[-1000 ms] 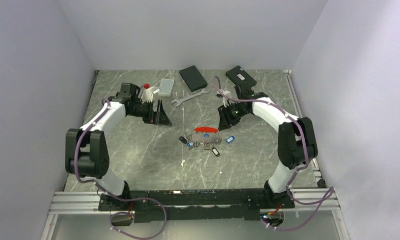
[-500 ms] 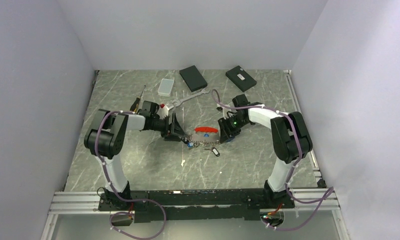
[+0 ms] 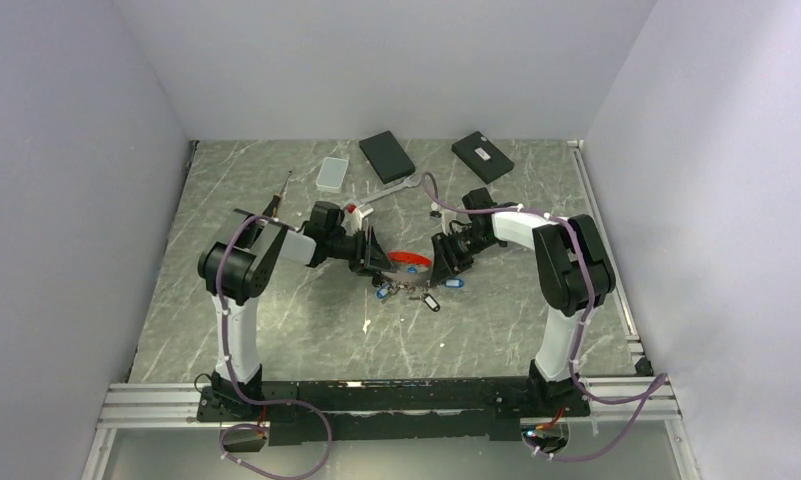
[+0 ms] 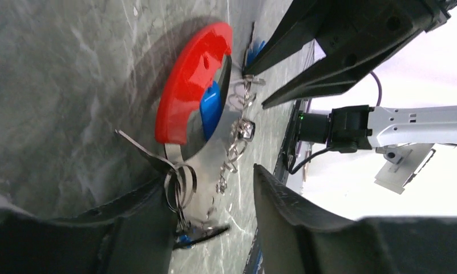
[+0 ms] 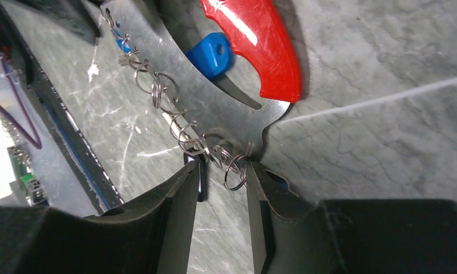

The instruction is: Remove the keys from the keyring

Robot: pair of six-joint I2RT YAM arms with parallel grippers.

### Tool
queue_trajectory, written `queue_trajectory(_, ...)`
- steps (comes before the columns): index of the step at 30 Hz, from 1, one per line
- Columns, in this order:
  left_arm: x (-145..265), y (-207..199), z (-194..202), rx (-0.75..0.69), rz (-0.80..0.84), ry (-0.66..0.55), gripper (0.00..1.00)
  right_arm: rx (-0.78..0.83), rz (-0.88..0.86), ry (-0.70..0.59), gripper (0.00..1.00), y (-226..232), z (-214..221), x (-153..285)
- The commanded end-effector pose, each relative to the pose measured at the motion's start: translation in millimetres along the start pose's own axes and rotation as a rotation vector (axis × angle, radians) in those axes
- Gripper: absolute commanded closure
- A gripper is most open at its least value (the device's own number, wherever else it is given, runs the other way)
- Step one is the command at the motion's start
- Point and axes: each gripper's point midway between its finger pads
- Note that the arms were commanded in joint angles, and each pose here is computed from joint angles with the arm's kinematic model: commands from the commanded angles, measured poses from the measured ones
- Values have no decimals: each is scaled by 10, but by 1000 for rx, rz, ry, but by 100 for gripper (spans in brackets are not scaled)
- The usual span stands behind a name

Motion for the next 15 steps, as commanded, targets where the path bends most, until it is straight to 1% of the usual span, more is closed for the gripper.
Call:
queue_trajectory(1,-90,-67,-73,-18,54,-22,53,4,-57,-1,60,41,26,-118)
queue_trajectory(4,-59,-158,-66,-51,77,-30,66,6,-67,-8,60,65,9,-110)
queue_trajectory(8,18,-227,-55,-128,52,-39,99,26,-90,-47,60,117,-89,-8)
queue_trajectory(10,74,-277,-37,-183,29,-40,100,37,-93,-98,58,114,-203,159)
queue_trajectory(12,127,-340,-10,-241,17,-26,100,53,-87,-164,56,67,-354,422)
queue_trajectory(15,221,-517,10,-342,14,-7,100,118,-84,-264,46,98,-606,858)
Point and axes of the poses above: each gripper's point midway between its finger pads, its own x axis back along the fingers, its own y axis along the line the jaws close on, z = x × y, and after that the axes turned 13 degrees about x, right-handed
